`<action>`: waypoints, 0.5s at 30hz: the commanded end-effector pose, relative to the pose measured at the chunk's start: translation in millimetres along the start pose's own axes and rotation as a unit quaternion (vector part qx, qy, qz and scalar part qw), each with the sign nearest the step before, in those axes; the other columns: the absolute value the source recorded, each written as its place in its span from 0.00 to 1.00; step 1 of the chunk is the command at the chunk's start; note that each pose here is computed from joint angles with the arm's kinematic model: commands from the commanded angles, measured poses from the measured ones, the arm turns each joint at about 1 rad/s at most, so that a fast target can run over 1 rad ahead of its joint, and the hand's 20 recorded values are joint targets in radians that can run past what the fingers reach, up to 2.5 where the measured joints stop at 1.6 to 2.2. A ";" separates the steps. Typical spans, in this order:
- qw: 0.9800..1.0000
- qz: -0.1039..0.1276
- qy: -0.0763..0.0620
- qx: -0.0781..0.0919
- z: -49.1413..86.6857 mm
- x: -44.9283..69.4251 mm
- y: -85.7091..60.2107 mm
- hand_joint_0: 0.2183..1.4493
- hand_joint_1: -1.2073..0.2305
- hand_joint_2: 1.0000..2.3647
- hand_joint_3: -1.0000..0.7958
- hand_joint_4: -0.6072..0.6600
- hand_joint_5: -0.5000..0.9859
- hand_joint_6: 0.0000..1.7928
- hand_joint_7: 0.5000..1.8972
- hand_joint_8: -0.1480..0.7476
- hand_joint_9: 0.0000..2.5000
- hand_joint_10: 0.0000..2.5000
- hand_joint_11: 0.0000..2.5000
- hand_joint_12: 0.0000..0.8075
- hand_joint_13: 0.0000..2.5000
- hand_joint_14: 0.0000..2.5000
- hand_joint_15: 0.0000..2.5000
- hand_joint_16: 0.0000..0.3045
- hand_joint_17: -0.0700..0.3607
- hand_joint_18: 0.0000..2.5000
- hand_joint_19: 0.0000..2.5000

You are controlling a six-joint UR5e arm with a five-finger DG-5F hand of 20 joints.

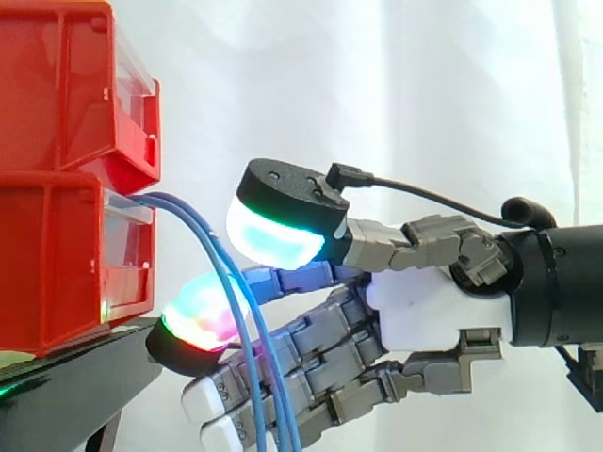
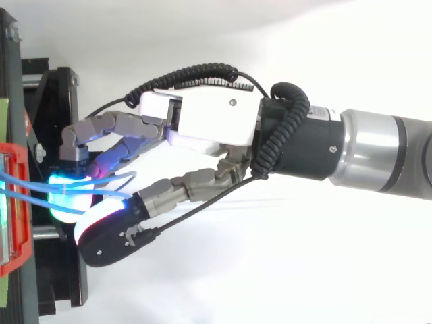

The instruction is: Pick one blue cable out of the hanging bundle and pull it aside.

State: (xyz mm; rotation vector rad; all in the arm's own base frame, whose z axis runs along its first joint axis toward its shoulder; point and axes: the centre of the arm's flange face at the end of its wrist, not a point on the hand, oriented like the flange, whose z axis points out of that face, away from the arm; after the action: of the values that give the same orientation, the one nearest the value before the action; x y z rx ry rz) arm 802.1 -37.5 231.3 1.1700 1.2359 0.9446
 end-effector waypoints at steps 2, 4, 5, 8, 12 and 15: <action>1.000 -0.001 0.001 0.003 0.7 -1.0 5.8 0.29 0.39 0.00 0.30 0.63 0.28 0.38 0.36 0.49 0.34 0.00 0.11 0.35 0.29 0.00 0.12 0.14 0.38 0.22 0.16; 1.000 -0.001 0.000 0.003 0.2 -3.1 9.4 0.29 0.40 0.00 0.31 0.62 0.28 0.40 0.32 0.49 0.35 0.00 0.12 0.35 0.29 0.01 0.13 0.14 0.38 0.22 0.16; 1.000 -0.001 0.000 0.003 0.0 -3.2 9.3 0.29 0.40 0.00 0.31 0.62 0.28 0.40 0.32 0.49 0.35 0.00 0.12 0.35 0.29 0.01 0.12 0.14 0.38 0.22 0.16; 1.000 -0.002 0.000 0.005 -2.5 -5.3 16.5 0.30 0.41 0.01 0.34 0.61 0.27 0.43 0.30 0.49 0.35 0.00 0.12 0.35 0.29 0.01 0.13 0.14 0.38 0.22 0.16; 1.000 -0.004 0.001 0.009 -3.3 -7.5 27.5 0.29 0.41 0.01 0.37 0.58 0.26 0.46 0.29 0.49 0.35 0.00 0.12 0.35 0.29 0.01 0.13 0.14 0.38 0.22 0.17; 1.000 -0.006 0.001 0.014 -3.2 -9.1 29.3 0.29 0.42 0.01 0.39 0.59 0.26 0.49 0.26 0.50 0.36 0.00 0.14 0.35 0.29 0.01 0.14 0.14 0.38 0.22 0.17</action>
State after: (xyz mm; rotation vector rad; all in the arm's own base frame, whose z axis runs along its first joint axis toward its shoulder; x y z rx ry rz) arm 800.0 -40.0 258.5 1.1787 1.2523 0.9294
